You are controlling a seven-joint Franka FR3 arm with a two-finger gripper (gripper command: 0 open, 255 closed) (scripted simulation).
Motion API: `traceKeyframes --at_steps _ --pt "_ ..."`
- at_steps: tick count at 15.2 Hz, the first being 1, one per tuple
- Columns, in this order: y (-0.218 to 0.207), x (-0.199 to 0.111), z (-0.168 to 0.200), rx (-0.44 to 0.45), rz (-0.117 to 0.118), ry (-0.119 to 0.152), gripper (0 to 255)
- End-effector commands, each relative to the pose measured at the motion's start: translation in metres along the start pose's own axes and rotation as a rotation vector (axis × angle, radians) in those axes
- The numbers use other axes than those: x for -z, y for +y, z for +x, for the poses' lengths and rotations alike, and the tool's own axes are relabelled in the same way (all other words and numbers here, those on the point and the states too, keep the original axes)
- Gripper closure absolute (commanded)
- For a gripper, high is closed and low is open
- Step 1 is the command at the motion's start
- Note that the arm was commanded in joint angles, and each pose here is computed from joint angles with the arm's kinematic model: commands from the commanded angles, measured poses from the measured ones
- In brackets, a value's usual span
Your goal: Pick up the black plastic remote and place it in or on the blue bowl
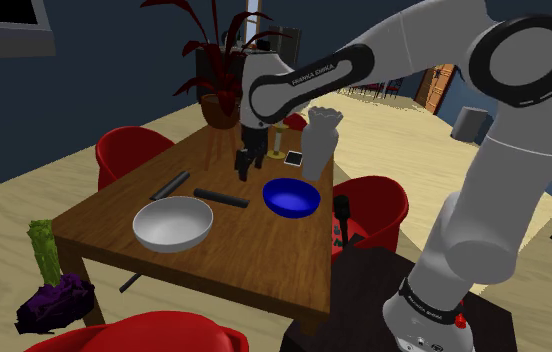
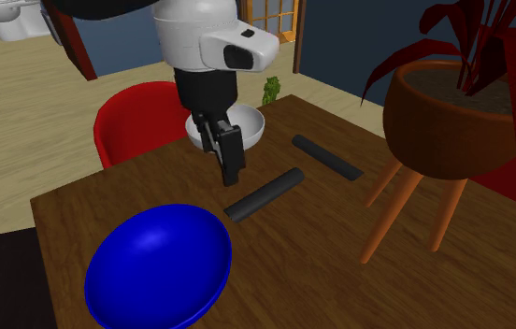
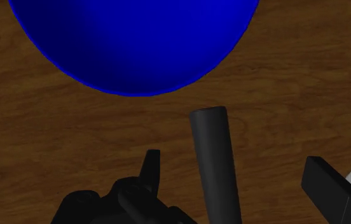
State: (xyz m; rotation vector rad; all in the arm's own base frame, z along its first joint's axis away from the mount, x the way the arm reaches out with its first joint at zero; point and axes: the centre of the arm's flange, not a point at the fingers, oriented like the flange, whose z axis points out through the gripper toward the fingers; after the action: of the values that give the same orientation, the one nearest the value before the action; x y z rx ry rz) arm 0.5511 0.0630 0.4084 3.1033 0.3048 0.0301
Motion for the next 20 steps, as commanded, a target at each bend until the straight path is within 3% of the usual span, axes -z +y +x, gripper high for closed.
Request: traceKeyframes --at_steps 1,9,17,20 --pt "-0.005 -0.017 0.025 0.030 -0.011 0.001 0" --pt "-0.032 -0.076 0.109 0.147 -0.053 0.001 0" --pt "-0.031 -0.117 0.111 0.149 -0.054 0.001 0" --pt "-0.031 -0.117 0.111 0.149 -0.054 0.001 0"
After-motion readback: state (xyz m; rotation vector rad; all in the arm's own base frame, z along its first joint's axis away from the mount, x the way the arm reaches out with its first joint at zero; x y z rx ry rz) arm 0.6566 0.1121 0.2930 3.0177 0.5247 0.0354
